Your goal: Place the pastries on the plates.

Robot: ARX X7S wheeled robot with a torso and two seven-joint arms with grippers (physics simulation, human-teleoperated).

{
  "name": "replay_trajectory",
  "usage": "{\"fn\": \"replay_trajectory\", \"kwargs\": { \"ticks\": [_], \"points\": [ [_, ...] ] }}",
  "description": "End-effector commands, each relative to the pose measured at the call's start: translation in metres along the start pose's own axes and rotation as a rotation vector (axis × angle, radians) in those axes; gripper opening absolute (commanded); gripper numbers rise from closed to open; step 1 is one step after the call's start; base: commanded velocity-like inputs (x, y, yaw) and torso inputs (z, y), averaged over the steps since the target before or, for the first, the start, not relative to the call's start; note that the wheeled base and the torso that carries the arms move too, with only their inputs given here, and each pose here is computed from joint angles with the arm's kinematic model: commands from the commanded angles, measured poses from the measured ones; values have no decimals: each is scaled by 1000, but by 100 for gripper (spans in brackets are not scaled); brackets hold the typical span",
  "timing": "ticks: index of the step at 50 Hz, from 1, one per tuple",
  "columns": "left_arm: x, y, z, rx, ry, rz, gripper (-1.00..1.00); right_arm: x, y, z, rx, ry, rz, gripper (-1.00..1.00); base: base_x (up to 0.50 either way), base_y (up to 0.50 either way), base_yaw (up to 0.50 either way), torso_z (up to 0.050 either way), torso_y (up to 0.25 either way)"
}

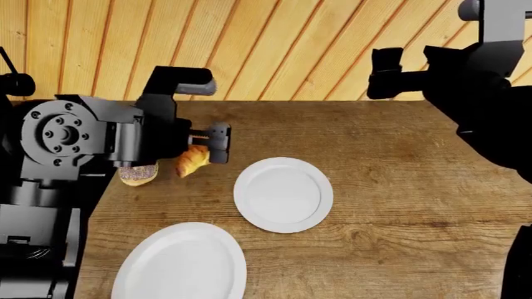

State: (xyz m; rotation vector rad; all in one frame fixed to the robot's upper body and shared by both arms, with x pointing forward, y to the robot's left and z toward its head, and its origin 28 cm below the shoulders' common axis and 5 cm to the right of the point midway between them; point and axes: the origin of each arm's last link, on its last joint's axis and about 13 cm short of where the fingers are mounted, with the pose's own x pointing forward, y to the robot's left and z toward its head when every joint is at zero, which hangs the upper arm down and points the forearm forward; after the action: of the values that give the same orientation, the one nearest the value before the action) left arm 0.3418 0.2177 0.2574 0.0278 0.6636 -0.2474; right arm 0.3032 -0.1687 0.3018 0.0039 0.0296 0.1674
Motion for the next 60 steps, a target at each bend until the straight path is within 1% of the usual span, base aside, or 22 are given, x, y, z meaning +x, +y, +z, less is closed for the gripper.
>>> {"fn": "replay_trajectory", "kwargs": {
  "ticks": [1, 2, 5, 11, 13, 14, 22, 25, 26, 28, 33, 35, 37, 43, 52, 54, 60],
  "points": [
    [-12, -13, 24, 6, -88, -71, -100, -1, 0, 4, 4, -14, 2, 100, 0, 0, 0, 0, 0],
    [-12, -14, 25, 5, -90, -77, -100, -1, 0, 4, 4, -15, 4, 100, 0, 0, 0, 0, 0],
    [-10, -24, 24, 44, -81, -114, -100, 0, 1, 6, 4, -19, 10, 100, 0, 0, 0, 0, 0],
    [-9, -39, 25, 89, -76, -174, -100, -1, 2, 7, 6, -25, 15, 100, 0, 0, 0, 0, 2],
    [-7, -45, 25, 102, -74, -190, -100, -1, 2, 6, 7, -25, 15, 100, 0, 0, 0, 0, 0],
    [-6, -50, 24, 122, -72, -207, -100, 0, 2, 6, 9, -24, 15, 100, 0, 0, 0, 0, 0],
    [-5, -74, 20, 179, -48, -287, -100, -1, 3, 4, 7, -22, 18, 100, 0, 0, 0, 0, 1],
    [-5, -80, 20, 187, -41, -320, -100, -2, 3, 3, 9, -21, 17, 100, 0, 0, 0, 0, 0],
    [-5, -82, 19, 203, -37, -321, -100, -2, 3, 3, 10, -20, 17, 100, 0, 0, 0, 0, 0],
    [-5, -85, 17, 211, -28, -330, -100, -3, 2, 2, 11, -20, 16, 100, 0, 0, 0, 0, 5],
    [-7, -88, 16, 211, -25, -353, -100, -3, 1, -2, 14, -15, 11, 100, 0, 0, 0, 0, 0],
    [-7, -90, 16, 196, -27, -371, -100, -3, 1, -2, 16, -17, 11, 100, 0, 0, 0, 0, 0],
    [-4, -92, 11, 195, -16, -383, -100, -3, 0, -3, 19, -18, 9, 100, 0, 0, 0, 0, 0],
    [-2, -94, 1, 219, 9, -399, -100, -4, 0, -5, 19, -14, 12, 100, 0, 0, 0, 0, 2],
    [2, -89, -4, 218, 21, -374, -100, -6, -1, -7, 24, -13, 4, 100, 0, 0, 0, 0, 1],
    [2, -90, -4, 199, 28, -386, -100, -7, 0, -7, 26, -13, 5, 100, 0, 0, 0, 0, 0],
    [2, -90, -3, 206, 28, -380, -100, -7, 0, -6, 25, -14, 5, 100, 0, 0, 0, 0, 2]
  ]
}}
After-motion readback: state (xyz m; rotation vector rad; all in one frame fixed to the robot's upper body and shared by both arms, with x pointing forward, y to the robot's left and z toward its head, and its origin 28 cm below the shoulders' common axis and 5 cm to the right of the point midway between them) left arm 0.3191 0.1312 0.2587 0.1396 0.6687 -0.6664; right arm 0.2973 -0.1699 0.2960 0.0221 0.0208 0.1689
